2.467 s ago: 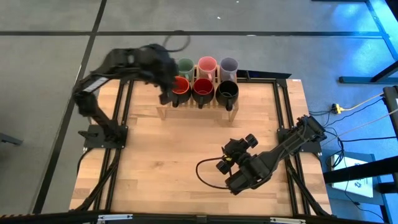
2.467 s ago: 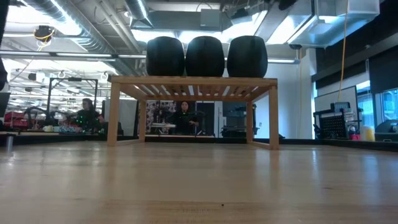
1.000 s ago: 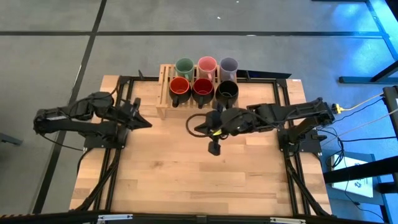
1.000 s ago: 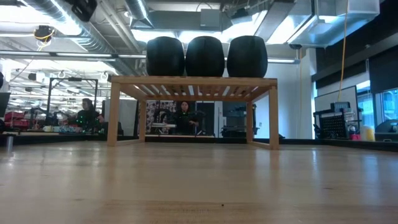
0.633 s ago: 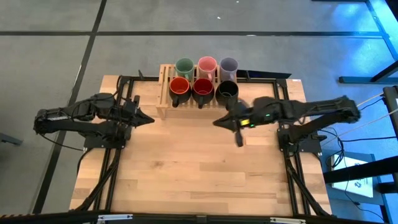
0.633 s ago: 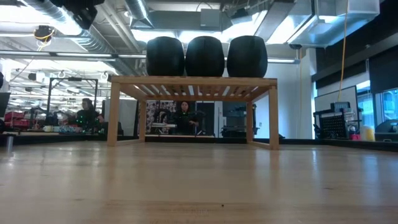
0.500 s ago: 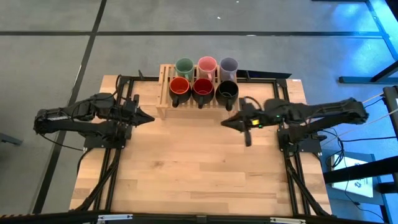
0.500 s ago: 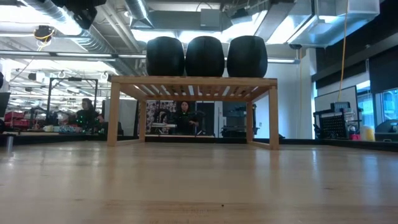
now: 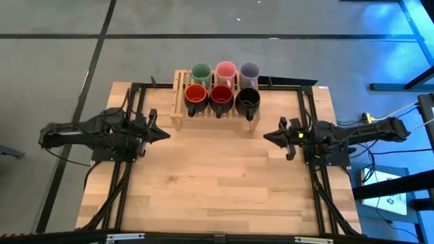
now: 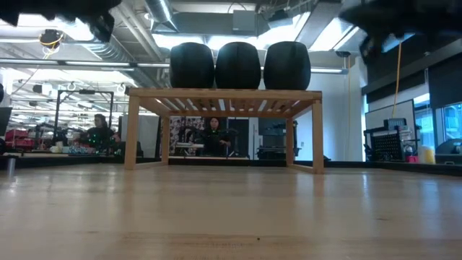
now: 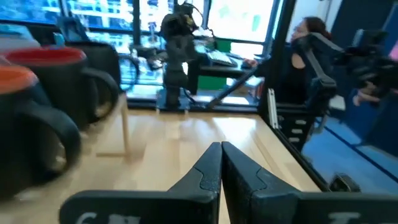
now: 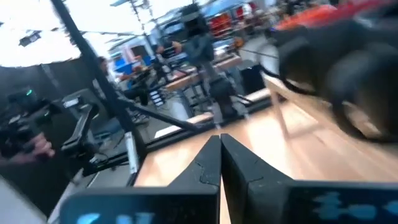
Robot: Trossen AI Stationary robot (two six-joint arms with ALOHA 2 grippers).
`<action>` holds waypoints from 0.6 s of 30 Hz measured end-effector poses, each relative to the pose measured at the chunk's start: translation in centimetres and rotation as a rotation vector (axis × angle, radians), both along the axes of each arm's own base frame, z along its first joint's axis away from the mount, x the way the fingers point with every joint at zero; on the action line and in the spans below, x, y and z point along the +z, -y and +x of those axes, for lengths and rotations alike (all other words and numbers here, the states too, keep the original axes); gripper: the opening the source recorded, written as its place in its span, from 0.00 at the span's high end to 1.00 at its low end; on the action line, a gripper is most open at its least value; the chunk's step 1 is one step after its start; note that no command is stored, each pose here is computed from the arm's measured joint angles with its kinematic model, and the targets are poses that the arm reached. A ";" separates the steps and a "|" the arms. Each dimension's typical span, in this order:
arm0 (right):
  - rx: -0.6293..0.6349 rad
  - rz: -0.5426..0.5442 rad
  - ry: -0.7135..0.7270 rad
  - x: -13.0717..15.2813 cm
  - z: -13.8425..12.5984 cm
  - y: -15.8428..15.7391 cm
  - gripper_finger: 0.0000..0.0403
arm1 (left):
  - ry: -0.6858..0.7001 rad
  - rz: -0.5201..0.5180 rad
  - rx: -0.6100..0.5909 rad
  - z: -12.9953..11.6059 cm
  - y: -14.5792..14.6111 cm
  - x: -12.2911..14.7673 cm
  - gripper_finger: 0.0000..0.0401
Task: Place coffee mugs
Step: Return to Home Position
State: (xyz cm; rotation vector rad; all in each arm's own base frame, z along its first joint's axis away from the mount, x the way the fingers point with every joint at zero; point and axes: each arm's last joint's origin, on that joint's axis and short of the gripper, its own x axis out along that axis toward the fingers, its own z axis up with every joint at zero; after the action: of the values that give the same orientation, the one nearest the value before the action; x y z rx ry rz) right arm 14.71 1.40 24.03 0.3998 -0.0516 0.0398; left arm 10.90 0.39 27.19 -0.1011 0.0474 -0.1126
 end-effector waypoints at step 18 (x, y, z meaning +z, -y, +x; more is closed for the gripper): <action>-0.095 -0.090 0.092 -4.2 -4.0 0.7 1.00 | 0.087 -0.027 -0.026 -0.7 0.1 -6.4 0.99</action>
State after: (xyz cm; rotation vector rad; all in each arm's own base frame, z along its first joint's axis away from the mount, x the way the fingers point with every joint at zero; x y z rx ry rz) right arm 10.67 0.70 19.82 0.3048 -0.1587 -0.0336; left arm 10.18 0.25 20.77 -0.1224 -0.0395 -0.1433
